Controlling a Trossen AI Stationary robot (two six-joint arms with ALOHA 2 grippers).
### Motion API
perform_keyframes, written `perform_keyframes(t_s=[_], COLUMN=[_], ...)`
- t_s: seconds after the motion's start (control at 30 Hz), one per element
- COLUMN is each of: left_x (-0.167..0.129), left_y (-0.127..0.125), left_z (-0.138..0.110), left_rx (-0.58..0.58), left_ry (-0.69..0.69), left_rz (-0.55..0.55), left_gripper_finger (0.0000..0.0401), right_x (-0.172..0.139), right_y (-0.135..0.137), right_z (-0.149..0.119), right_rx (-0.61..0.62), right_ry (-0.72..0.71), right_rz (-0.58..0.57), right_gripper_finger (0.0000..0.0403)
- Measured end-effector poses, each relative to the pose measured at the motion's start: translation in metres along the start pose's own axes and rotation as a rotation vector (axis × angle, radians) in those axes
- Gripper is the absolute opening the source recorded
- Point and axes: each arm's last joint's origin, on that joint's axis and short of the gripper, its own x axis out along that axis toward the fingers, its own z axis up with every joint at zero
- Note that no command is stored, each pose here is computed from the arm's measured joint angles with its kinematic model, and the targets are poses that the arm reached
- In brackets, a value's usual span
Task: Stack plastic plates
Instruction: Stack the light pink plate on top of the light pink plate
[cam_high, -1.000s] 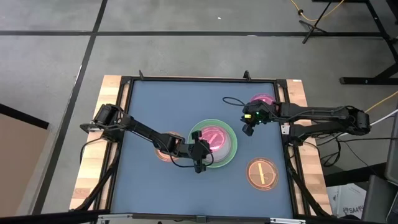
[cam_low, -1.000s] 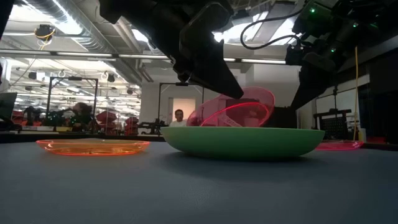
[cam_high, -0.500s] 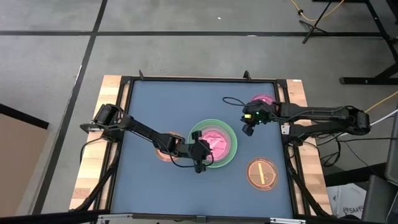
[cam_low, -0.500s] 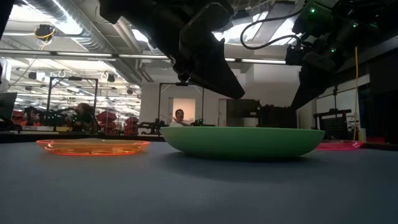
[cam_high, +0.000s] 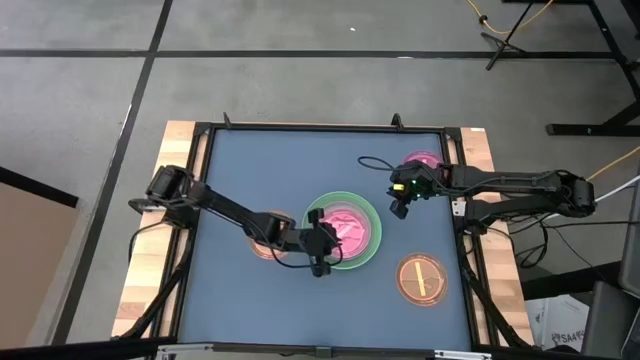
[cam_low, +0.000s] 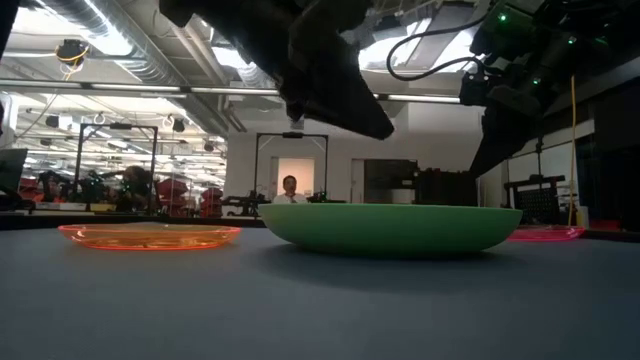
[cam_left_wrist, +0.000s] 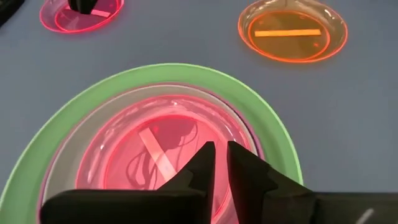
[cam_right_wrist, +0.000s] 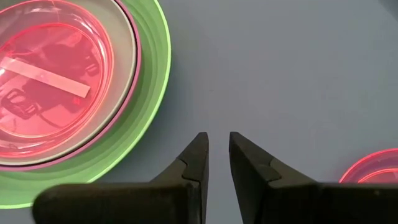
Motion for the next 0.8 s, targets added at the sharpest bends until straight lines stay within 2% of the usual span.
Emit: perform_keyframes(t_s=[0.13,0.33,0.53,0.8], left_x=[-0.008,-0.024,-0.045,-0.065], left_y=[0.002,0.005,0.013,0.02], left_z=[0.007,0.018,0.024,0.03], left_rx=[-0.007,-0.018,-0.002,0.006], left_ry=[-0.019,-0.046,-0.008,0.011], left_rz=[-0.008,-0.014,-0.004,0.008], left_gripper_finger=[0.0032,0.0032,0.0032,0.0032], right_x=[0.0,0.0,0.0,0.0], right_y=[0.0,-0.002,-0.009,-0.037], right_z=[0.0,0.0,0.002,0.0], right_rx=[0.0,0.006,0.123,0.27], right_ry=[0.0,-0.015,-0.04,0.008], right_rz=[-0.001,-0.073,-0.167,-0.221], right_gripper_finger=[0.0064,0.0112,0.0147,0.0154])
